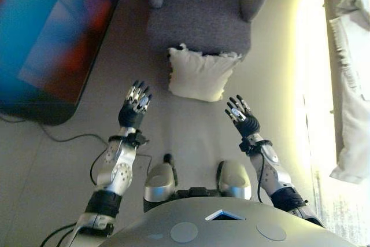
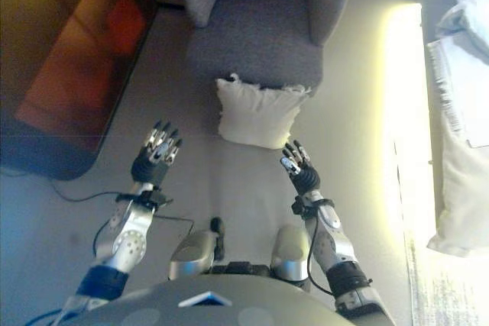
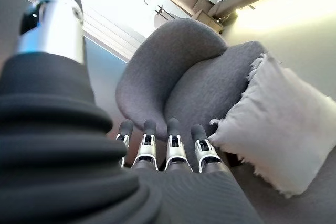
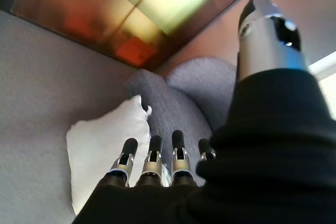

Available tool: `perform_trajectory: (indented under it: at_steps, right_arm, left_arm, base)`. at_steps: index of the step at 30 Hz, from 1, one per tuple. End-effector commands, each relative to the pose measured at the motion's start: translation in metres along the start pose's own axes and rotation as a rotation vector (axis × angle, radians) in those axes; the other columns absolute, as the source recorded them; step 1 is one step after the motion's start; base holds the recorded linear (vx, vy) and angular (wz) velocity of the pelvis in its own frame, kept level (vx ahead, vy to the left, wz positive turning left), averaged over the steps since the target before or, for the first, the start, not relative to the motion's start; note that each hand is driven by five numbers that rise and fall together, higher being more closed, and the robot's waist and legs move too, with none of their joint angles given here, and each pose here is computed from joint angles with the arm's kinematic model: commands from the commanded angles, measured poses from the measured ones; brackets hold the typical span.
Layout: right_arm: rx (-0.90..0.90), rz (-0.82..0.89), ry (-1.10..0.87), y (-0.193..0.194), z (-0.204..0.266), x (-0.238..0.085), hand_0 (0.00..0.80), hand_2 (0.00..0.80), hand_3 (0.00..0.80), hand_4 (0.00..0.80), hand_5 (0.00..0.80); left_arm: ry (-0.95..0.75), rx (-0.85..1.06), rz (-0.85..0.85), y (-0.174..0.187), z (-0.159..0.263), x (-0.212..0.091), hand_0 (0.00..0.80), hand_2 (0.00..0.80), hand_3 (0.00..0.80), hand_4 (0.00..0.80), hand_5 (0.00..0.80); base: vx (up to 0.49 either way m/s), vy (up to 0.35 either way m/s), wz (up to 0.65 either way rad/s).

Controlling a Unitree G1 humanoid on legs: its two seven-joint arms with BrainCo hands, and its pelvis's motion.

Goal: Pick up the cushion and take it to the sofa

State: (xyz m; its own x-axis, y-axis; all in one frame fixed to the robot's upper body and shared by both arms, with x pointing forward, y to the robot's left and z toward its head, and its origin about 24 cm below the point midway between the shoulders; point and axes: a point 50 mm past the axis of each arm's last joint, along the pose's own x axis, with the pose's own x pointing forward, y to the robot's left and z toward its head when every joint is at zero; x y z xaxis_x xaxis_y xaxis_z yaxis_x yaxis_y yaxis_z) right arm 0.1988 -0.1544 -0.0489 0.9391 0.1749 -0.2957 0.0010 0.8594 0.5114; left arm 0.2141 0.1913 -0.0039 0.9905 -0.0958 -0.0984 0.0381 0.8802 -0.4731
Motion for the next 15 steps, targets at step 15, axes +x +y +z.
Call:
perform_trajectory:
  at_steps: [15]
  right_arm:
    - [0.065,-0.029,-0.113,-0.012,0.018,-0.012,0.000,0.000,0.000,0.000,0.000]
  left_arm:
    - [0.047,0.003,-0.027,0.004,-0.003,-0.026,0.000,0.000,0.000,0.000,0.000]
  base:
    - [0.435,-0.105,0.30]
